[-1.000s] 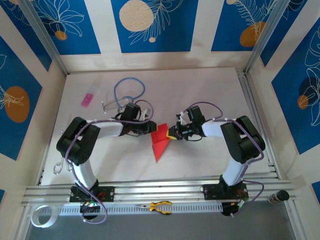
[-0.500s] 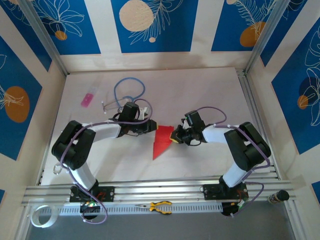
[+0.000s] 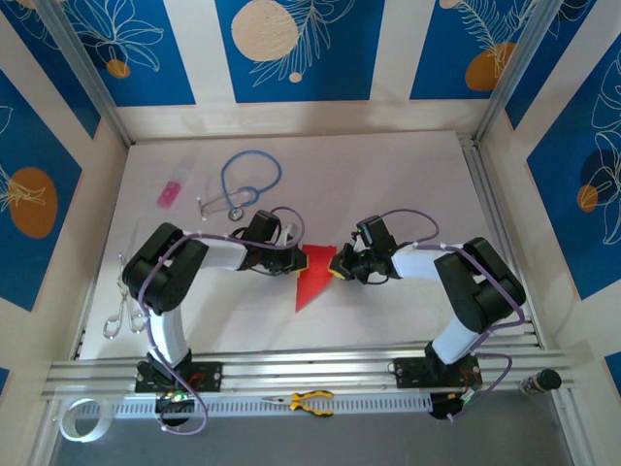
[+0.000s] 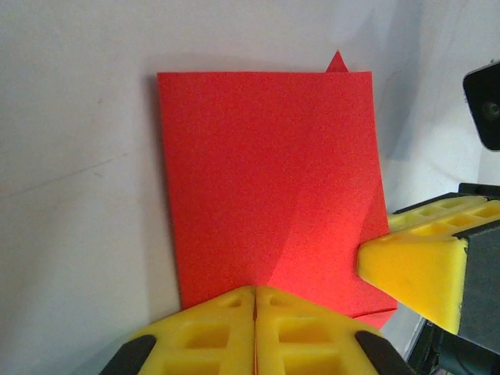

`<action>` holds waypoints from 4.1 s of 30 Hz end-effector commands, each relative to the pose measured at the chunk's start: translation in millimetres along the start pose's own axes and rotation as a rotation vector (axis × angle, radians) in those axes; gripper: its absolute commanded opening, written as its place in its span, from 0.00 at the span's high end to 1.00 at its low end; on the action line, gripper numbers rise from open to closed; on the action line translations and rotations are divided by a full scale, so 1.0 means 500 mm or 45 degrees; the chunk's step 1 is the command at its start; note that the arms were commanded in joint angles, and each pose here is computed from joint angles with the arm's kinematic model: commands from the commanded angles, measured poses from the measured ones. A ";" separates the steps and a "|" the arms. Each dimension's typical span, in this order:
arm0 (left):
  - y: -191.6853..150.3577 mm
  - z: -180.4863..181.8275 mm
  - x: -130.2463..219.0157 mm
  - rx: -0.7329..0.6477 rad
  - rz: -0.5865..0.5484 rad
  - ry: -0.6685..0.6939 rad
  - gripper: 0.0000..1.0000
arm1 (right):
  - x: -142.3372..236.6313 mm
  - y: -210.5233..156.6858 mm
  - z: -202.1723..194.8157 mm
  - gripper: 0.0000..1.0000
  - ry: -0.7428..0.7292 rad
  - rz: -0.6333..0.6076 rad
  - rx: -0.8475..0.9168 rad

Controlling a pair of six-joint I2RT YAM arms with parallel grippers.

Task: Fold a paper plane with a square sheet of paper (pick it up from the middle)

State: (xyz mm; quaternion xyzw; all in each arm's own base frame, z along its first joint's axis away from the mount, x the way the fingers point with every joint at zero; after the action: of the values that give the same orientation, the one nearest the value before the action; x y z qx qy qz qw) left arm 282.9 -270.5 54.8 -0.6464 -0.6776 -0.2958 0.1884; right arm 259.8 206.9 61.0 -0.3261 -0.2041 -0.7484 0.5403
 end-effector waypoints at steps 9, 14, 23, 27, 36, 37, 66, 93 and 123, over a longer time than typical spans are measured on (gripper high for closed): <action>-0.026 0.027 -0.023 -0.058 0.062 0.046 0.94 | 0.004 -0.002 0.028 0.79 0.115 0.065 0.108; -0.025 0.029 -0.025 -0.066 0.065 0.050 0.95 | 0.004 0.014 0.020 0.78 0.106 0.073 0.104; -0.023 0.028 -0.024 -0.074 0.061 0.048 0.95 | -0.010 0.022 0.017 0.77 0.139 0.124 0.137; -0.023 0.028 -0.025 -0.081 0.061 0.043 0.96 | -0.009 0.029 0.016 0.78 0.149 0.127 0.162; -0.025 0.030 -0.027 -0.080 0.063 0.044 0.96 | -0.014 0.040 0.014 0.82 0.166 0.161 0.186; -0.023 0.029 -0.026 -0.082 0.062 0.043 0.95 | -0.015 0.041 0.012 0.84 0.165 0.163 0.179; -0.131 -0.112 0.041 -1.053 -0.134 0.462 0.51 | 0.026 0.022 0.036 0.98 0.086 -0.022 -0.180; -0.175 -0.088 -0.008 -1.241 -0.153 0.866 0.61 | 0.032 0.022 0.043 0.98 0.102 -0.021 -0.195; -0.177 -0.104 -0.003 -1.218 -0.202 0.788 0.72 | 0.033 0.015 0.030 0.97 0.085 -0.027 -0.194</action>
State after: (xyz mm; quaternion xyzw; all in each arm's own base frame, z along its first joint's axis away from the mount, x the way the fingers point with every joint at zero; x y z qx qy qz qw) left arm 191.5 -302.4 73.1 -0.4922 -0.4193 -0.7612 0.0501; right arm 272.8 204.3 82.0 -0.3346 -0.1337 -0.7791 0.5130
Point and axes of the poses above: each hand's point on the last joint's axis, 136 mm out from that joint toward the fingers, its own x axis back along the fingers, its own z axis along the line the jaws close on, y = z × x, the point moved 5 cm from there along x, back along the fingers
